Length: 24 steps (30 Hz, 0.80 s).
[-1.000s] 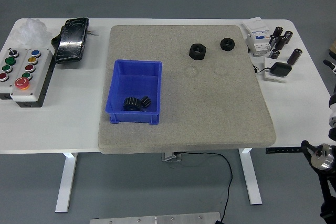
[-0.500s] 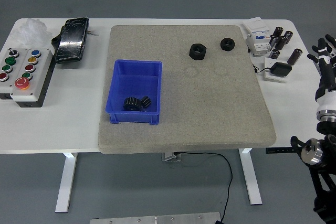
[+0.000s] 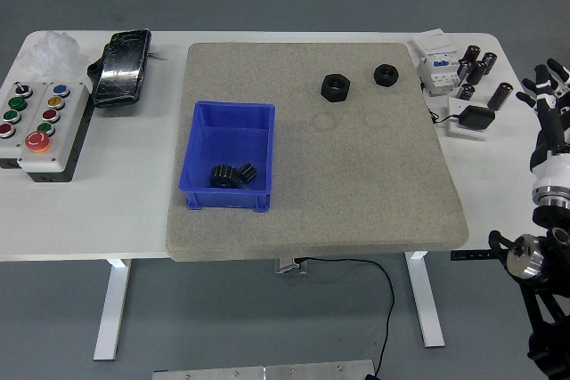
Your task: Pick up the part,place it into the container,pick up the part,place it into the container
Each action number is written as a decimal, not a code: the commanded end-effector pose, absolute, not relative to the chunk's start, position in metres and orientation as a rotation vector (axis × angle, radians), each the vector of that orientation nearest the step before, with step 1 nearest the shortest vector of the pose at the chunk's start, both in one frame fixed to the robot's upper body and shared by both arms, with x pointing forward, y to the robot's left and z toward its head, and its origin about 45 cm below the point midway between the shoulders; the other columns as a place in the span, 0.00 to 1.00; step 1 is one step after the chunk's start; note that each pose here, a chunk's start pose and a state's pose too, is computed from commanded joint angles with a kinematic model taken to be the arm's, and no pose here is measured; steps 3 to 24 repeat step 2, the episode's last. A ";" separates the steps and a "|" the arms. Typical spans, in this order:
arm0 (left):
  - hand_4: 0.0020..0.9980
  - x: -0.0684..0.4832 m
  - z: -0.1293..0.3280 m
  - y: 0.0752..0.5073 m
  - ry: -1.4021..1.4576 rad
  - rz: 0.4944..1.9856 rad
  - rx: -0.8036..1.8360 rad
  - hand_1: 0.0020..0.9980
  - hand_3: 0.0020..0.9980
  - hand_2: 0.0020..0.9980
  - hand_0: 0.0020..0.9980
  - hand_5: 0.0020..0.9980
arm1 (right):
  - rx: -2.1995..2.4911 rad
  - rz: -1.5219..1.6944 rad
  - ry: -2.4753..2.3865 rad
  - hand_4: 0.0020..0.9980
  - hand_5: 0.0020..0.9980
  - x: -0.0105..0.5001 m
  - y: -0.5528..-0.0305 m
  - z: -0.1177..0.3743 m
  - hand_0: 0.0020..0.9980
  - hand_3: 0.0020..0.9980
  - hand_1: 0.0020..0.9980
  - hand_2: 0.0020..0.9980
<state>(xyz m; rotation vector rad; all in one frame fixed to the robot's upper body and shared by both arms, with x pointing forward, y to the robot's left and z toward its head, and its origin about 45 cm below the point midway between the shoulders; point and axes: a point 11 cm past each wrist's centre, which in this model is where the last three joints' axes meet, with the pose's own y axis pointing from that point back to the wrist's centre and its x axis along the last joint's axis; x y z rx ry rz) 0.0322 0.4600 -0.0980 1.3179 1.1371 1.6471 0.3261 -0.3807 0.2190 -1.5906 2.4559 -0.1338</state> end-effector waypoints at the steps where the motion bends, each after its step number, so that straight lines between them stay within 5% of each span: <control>1: 0.61 0.031 -0.098 0.460 1.140 1.648 1.318 0.55 0.62 0.55 0.61 0.35 | -1.591 -0.136 2.455 0.90 0.48 0.326 -0.380 0.219 0.59 0.73 0.67 0.73; 24: 0.61 0.031 -0.098 0.460 1.143 1.648 1.319 0.55 0.62 0.55 0.61 0.35 | -1.591 -0.139 2.453 0.90 0.48 0.326 -0.380 0.220 0.59 0.73 0.67 0.73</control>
